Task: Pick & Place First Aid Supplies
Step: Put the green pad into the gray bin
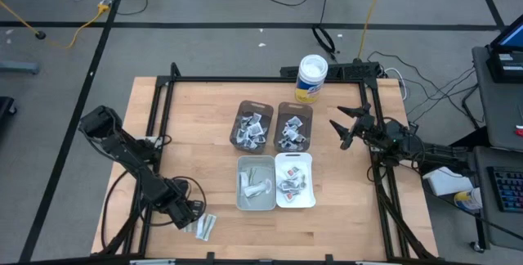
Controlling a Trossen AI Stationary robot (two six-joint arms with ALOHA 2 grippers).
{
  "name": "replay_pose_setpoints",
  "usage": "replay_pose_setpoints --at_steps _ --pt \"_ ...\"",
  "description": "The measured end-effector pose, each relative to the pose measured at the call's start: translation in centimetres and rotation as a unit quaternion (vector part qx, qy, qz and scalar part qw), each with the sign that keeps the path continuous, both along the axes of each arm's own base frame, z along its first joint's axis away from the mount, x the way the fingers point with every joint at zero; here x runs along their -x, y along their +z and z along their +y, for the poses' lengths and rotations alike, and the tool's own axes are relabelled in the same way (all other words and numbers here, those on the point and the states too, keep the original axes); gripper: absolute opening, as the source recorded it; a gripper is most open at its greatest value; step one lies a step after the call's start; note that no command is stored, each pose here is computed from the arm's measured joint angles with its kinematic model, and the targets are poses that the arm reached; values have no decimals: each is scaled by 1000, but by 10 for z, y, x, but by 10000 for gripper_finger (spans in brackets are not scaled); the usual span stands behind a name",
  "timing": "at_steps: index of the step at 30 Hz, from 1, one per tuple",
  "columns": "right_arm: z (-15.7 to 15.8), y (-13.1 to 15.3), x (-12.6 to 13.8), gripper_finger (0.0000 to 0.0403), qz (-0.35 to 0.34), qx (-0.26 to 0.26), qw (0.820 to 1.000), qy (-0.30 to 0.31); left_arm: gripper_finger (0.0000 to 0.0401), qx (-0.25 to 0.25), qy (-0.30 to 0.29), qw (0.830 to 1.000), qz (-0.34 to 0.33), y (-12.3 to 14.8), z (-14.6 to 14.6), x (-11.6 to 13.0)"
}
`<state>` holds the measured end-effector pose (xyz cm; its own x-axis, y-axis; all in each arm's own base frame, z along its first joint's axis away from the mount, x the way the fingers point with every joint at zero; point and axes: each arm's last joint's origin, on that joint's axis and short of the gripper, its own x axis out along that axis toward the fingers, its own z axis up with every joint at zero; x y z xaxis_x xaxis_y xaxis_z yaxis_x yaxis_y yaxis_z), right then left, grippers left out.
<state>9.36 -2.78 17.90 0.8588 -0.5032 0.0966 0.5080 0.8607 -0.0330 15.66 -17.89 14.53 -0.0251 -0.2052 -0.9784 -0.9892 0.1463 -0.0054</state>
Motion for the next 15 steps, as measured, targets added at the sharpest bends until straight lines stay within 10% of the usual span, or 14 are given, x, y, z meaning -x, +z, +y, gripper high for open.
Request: replay_pose_setpoints --at_steps 15 --pt "0 0 0 279 0 0 1000 0 46 18 -49 999 2 1 4 -5"
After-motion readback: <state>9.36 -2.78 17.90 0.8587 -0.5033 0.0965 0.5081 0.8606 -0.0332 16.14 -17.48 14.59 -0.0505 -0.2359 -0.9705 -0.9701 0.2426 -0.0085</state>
